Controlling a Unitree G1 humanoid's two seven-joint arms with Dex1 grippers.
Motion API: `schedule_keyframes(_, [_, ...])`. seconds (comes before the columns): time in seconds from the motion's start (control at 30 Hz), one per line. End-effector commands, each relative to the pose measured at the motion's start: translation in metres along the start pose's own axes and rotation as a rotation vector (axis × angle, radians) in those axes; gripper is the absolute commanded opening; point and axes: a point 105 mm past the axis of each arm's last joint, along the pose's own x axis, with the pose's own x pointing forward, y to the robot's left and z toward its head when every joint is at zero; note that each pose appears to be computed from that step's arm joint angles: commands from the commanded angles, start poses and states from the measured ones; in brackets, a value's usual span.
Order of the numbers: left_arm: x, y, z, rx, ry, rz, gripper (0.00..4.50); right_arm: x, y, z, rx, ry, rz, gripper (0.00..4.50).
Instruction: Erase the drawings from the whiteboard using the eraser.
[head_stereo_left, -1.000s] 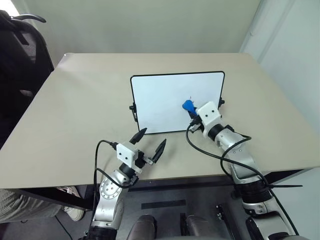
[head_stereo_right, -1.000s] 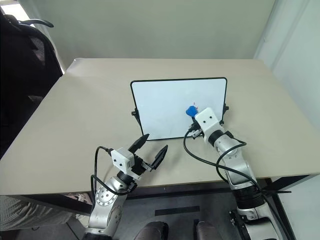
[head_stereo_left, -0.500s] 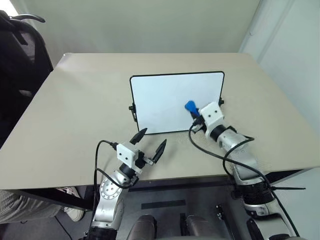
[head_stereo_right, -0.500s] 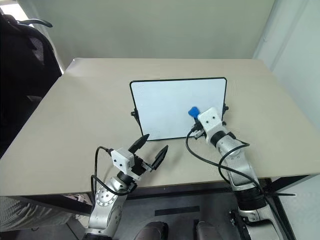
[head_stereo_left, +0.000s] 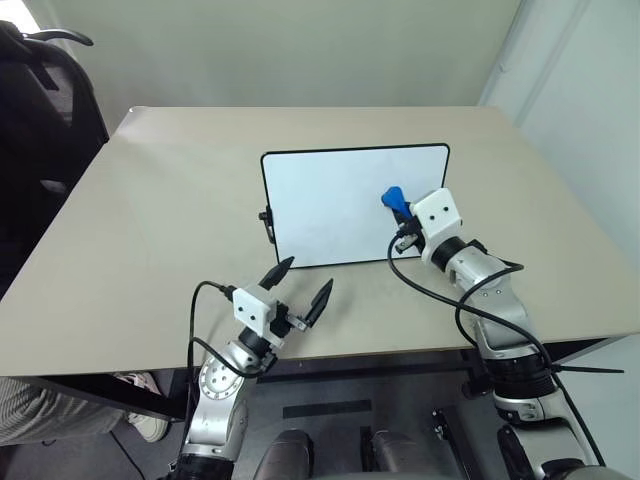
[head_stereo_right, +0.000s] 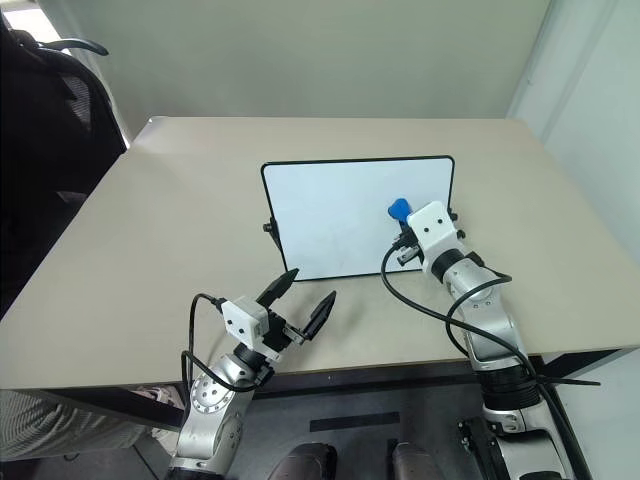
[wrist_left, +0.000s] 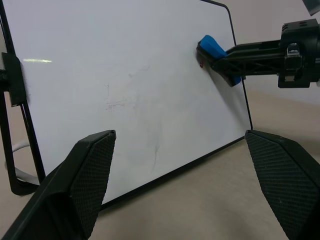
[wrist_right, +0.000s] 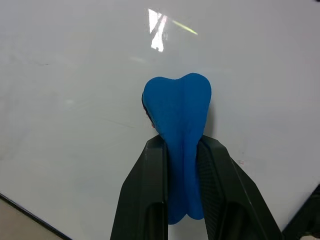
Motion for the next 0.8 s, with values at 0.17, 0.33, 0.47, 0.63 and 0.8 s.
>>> schedule_keyframes(0.17, [0.004, -0.002, 0.010, 0.008, -0.043, -0.006, 4.50, -0.005, 0.026, -0.008, -0.003, 0.023, 0.082, 0.48])
schedule_keyframes(0.33, [0.004, -0.002, 0.010, 0.008, -0.042, -0.003, 4.50, -0.004, 0.018, -0.009, -0.023, 0.033, 0.060, 0.48])
schedule_keyframes(0.47, [0.003, -0.002, 0.010, 0.007, -0.042, -0.002, 4.50, -0.002, -0.003, 0.005, -0.032, -0.005, 0.002, 0.48])
schedule_keyframes(0.63, [0.004, -0.002, 0.010, 0.003, -0.042, -0.003, 4.50, 0.003, -0.009, 0.019, -0.053, -0.047, -0.008, 0.48])
schedule_keyframes(0.8, [0.003, -0.003, 0.010, 0.001, -0.042, -0.005, 4.50, 0.007, 0.014, 0.015, -0.063, -0.042, 0.080, 0.48])
